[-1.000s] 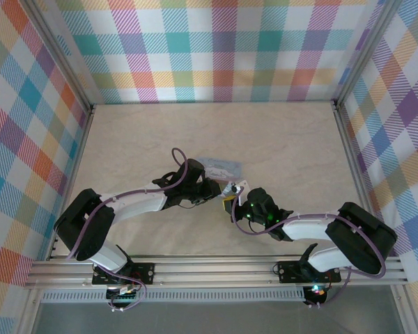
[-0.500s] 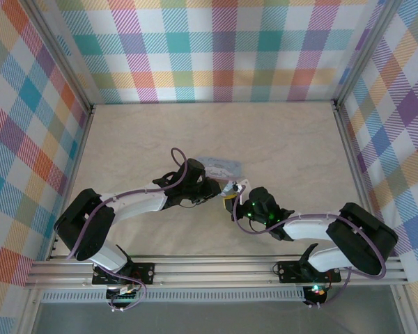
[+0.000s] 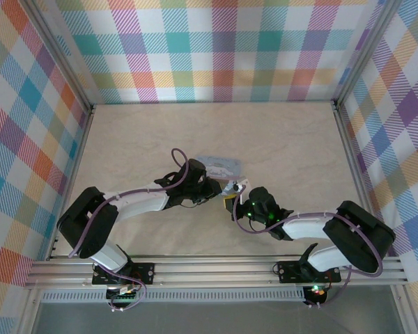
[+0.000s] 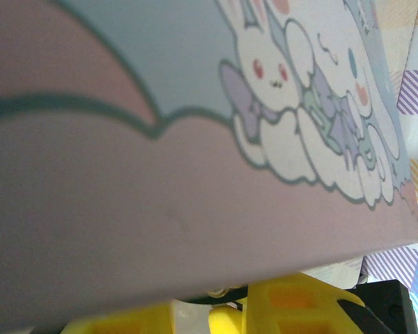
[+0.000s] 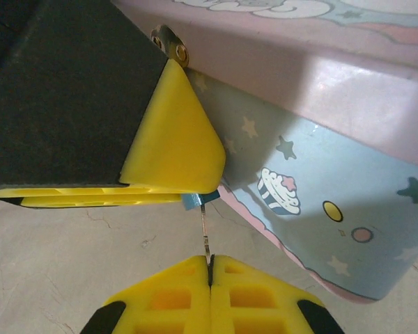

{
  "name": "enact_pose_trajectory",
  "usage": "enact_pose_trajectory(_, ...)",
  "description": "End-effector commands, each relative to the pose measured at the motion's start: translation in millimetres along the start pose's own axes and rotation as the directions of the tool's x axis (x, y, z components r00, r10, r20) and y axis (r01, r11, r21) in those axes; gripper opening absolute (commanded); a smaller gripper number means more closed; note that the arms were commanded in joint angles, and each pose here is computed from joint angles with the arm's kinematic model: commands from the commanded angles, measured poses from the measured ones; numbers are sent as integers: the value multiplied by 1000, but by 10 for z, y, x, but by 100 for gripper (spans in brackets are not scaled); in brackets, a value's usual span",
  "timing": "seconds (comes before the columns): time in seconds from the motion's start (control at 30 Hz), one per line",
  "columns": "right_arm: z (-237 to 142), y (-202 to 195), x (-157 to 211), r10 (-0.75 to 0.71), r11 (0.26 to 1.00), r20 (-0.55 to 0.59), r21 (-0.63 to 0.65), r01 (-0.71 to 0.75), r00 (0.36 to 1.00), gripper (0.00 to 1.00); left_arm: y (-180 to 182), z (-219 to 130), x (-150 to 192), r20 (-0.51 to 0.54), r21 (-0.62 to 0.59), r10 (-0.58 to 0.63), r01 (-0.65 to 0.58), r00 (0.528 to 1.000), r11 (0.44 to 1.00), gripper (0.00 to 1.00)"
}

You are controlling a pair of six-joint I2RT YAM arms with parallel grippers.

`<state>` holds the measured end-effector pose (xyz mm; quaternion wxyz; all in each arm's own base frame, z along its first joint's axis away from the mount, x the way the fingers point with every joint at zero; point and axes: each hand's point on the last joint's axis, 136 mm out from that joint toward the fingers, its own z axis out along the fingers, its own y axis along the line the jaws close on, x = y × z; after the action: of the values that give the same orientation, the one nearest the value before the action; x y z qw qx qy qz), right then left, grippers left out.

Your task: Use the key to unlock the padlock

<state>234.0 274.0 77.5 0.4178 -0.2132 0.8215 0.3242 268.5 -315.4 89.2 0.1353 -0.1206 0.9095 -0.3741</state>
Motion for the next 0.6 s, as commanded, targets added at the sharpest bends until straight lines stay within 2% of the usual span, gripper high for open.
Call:
enact_pose_trajectory(0.0, -22, 185, -501, 4, 997, 161, -71, 8, 987, 0, -168, 33, 177, -64, 48, 18, -15, 998, 999, 13)
enact_pose_trajectory(0.57, 77, 177, -544, 9, 996, 156, -94, 6, 988, 0, -272, 17, 198, -77, 84, -4, 11, 997, 996, 13)
